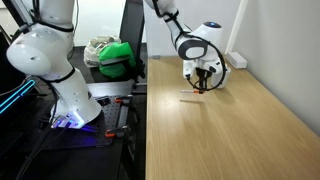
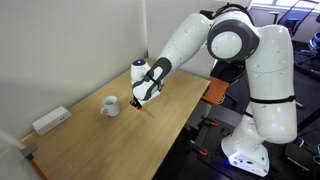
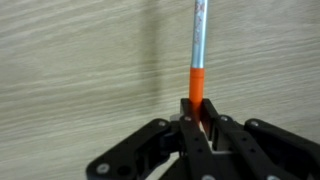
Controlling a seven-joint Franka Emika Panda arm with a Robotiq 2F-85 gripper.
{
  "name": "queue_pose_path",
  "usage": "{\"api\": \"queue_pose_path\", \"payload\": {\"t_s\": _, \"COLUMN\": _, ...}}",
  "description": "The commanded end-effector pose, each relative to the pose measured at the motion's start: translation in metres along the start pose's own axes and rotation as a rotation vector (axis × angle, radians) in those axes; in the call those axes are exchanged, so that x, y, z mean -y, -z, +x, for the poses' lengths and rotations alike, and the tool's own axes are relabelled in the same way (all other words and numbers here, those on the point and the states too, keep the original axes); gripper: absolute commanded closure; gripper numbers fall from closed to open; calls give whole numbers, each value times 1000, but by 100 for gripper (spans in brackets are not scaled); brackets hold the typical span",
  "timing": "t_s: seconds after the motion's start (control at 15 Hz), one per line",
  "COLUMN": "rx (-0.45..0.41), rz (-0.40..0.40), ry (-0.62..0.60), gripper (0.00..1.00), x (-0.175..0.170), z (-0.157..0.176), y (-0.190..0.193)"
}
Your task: Pick the pen on the table and put it in the mug
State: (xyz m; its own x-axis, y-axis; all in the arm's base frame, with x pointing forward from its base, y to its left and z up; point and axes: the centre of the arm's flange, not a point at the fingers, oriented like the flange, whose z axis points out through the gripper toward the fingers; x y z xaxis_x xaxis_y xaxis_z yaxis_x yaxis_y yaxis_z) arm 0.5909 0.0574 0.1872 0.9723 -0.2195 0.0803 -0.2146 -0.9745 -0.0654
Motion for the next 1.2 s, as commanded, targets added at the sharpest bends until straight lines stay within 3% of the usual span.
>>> {"api": "queue_pose_path", "payload": {"t_s": 0.0, "rx": -22, "rz": -44, "ry": 20, "gripper": 96, "x": 5, "z": -11, "y": 45}}
{"api": "queue_pose_path", "payload": {"t_s": 0.47, "rx": -141, "rz": -71, "ry": 26, "gripper": 96, "x": 16, "z": -9, "y": 101}}
{"api": "queue_pose_path", "payload": {"t_s": 1.13, "rx": -394, "rz": -214, "ry": -145, "gripper": 96, "x": 51, "z": -17, "y": 118}}
